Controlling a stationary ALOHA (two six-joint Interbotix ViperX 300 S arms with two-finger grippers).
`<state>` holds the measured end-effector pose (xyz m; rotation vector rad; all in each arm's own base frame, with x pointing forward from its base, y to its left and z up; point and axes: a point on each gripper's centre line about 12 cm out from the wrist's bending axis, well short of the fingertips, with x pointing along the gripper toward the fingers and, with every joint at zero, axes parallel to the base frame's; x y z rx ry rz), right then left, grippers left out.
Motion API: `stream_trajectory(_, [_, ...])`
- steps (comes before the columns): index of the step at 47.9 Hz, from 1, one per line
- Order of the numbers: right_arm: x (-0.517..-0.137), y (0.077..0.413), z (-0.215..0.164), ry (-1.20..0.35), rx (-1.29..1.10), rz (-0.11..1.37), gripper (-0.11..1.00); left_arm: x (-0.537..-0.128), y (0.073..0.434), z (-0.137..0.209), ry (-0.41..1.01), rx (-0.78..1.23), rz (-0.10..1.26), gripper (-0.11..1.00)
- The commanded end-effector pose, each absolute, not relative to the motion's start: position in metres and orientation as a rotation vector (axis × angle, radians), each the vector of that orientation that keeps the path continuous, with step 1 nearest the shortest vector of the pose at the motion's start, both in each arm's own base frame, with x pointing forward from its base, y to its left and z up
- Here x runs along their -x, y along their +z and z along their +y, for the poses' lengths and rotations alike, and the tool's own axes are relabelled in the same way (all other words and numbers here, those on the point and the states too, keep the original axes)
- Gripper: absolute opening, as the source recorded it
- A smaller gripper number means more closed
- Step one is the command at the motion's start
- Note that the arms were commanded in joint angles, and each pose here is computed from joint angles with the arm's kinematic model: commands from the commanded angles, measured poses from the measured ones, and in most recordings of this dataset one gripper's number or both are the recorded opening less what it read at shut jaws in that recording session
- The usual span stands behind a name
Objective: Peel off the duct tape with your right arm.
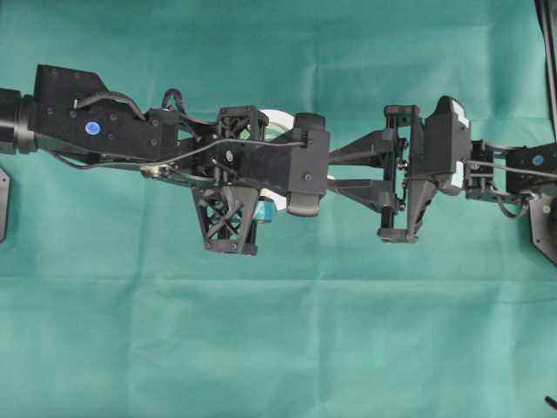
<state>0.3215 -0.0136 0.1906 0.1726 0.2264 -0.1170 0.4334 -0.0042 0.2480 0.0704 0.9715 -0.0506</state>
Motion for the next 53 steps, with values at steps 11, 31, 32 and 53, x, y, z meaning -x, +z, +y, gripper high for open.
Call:
stream_trajectory(11, [-0.332,0.198,-0.013,-0.112,-0.171,0.198,-0.04,-0.433,0.266,-0.003,-0.047,-0.074,0.924,0.21])
stream_trajectory(31, [-0.334,0.198,-0.01,-0.104,-0.171,0.197,-0.05,-0.431,0.263,-0.002,-0.046,-0.073,0.932,0.21])
stream_trajectory(32, [-0.334,0.198,-0.01,-0.103,-0.17,0.198,-0.05,-0.431,0.262,-0.001,-0.045,-0.072,0.935,0.21])
stream_trajectory(53, [-0.332,0.195,-0.008,-0.101,-0.173,0.206,-0.05,-0.427,0.253,0.005,-0.031,-0.062,0.955,0.21])
